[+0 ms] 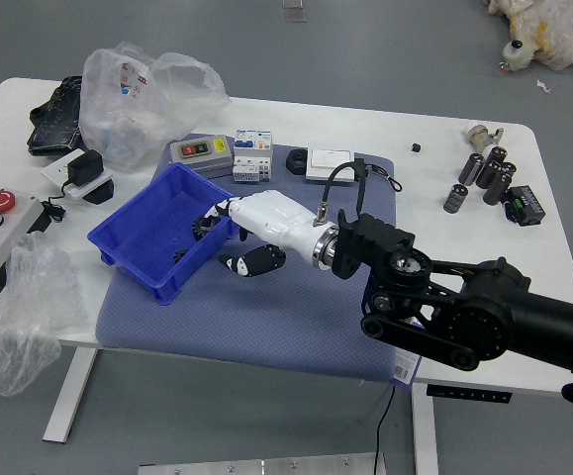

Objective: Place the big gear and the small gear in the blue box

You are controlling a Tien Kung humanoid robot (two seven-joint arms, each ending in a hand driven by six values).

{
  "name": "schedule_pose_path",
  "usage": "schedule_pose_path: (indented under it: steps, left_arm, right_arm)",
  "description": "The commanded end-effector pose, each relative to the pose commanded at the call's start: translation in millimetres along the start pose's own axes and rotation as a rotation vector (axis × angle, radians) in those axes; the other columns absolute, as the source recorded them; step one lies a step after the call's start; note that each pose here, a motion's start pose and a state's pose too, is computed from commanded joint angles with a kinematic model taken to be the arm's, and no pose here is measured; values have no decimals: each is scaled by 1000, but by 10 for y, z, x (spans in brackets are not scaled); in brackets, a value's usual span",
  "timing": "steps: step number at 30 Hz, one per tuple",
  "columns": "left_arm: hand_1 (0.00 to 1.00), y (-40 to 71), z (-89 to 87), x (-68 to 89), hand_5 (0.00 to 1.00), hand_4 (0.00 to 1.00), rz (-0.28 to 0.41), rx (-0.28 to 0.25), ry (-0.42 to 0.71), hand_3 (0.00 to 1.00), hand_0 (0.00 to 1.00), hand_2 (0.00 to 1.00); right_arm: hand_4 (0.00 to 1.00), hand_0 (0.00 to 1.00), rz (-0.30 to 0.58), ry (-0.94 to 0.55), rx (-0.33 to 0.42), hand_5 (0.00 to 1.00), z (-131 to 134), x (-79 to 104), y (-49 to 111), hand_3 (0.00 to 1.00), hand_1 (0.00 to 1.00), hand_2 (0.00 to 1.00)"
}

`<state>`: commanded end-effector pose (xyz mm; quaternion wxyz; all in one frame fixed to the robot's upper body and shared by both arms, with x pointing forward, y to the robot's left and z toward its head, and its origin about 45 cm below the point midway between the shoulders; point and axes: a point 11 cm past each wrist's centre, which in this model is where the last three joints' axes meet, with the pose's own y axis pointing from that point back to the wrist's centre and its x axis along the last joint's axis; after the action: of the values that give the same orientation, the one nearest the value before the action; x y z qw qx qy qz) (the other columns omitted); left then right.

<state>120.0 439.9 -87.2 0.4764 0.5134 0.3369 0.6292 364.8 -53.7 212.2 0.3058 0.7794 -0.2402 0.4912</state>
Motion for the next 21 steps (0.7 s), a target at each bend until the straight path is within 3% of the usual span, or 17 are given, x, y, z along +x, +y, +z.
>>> schedule_pose_path:
  steps: [13,14,21]
  left_arm:
    - [644,1,29,15,394,703,0,-3,-5,696,664,628]
    - [644,1,27,12,393,703,-1,-1,-6,697,664,628]
    - [644,1,23,22,393,704,0,0,-7,697,665,628]
  right_arm:
    - [602,310,-68,59,72,221,-340,-97,-159,832,407,856]
    - [477,326,-75,62,75,231,-362,-110,-167,805,415,858]
    - [437,322,-99,73,82,253,-436,-169,-221,799,417,858]
